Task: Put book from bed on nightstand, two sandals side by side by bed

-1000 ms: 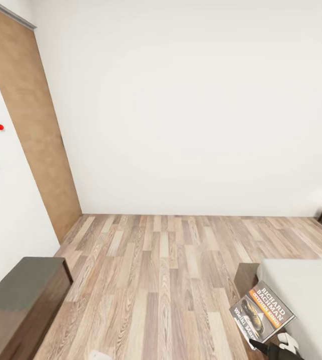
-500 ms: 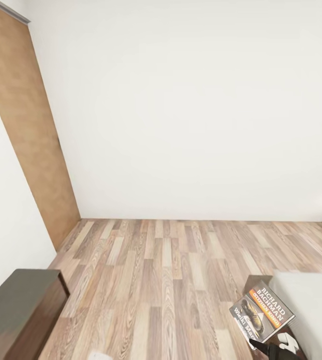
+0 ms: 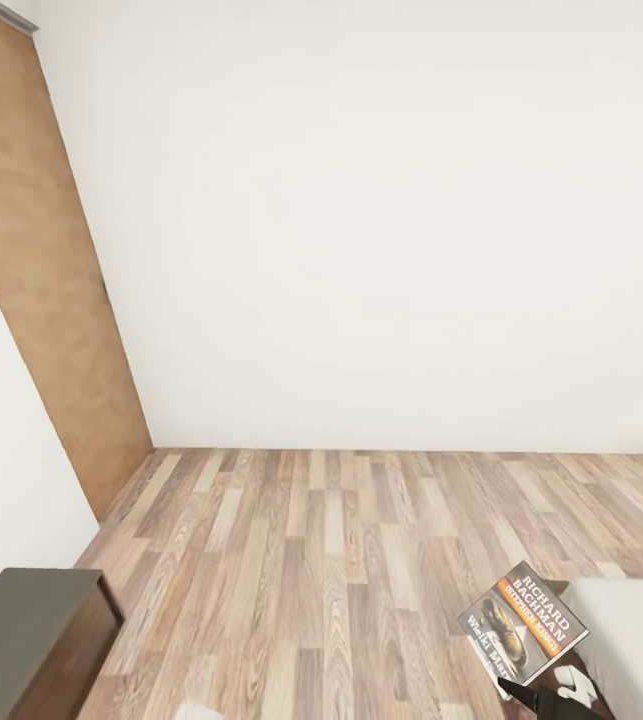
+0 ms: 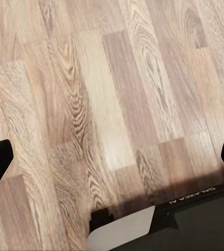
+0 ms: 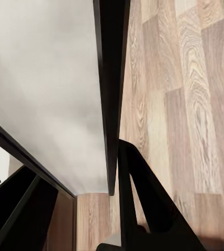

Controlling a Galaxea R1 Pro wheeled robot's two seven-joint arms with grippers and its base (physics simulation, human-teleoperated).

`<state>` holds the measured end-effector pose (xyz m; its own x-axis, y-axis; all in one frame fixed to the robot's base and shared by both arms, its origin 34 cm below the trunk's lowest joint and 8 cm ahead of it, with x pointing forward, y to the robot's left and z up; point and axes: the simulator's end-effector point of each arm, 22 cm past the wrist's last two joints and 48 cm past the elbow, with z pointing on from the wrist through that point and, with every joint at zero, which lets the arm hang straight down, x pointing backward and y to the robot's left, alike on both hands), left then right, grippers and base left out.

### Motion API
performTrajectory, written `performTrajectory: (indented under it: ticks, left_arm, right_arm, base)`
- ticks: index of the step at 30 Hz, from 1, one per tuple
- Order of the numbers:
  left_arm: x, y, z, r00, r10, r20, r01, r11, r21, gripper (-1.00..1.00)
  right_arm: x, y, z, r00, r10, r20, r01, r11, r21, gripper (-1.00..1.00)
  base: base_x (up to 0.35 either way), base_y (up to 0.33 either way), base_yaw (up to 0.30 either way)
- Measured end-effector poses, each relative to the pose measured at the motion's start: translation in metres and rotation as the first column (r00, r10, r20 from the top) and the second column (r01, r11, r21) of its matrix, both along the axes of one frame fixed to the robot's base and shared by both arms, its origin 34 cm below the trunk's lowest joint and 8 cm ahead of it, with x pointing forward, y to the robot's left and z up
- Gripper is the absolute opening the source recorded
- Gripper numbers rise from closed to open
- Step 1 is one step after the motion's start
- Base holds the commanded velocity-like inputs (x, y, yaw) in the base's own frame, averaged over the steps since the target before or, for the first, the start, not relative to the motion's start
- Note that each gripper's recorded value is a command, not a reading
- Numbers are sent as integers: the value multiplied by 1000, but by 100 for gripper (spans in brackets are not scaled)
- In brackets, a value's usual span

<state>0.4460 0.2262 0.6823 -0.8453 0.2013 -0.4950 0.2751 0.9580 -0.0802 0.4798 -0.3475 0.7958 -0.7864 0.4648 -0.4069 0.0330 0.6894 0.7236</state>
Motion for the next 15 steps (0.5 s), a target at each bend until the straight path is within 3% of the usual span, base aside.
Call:
performTrajectory:
  ticks: [4,15]
  left_arm:
    - [0,0,0,1000,0,0,0,1000,0,100]
    - [0,0,0,1000,0,0,0,1000,-1,100]
  right_arm:
    - [0,0,0,1000,0,0,0,1000,0,-100]
    - [0,0,0,1000,-1,-1,1,1000,-1,-100]
  base:
    - [331,0,-113]
    - [331,0,-5]
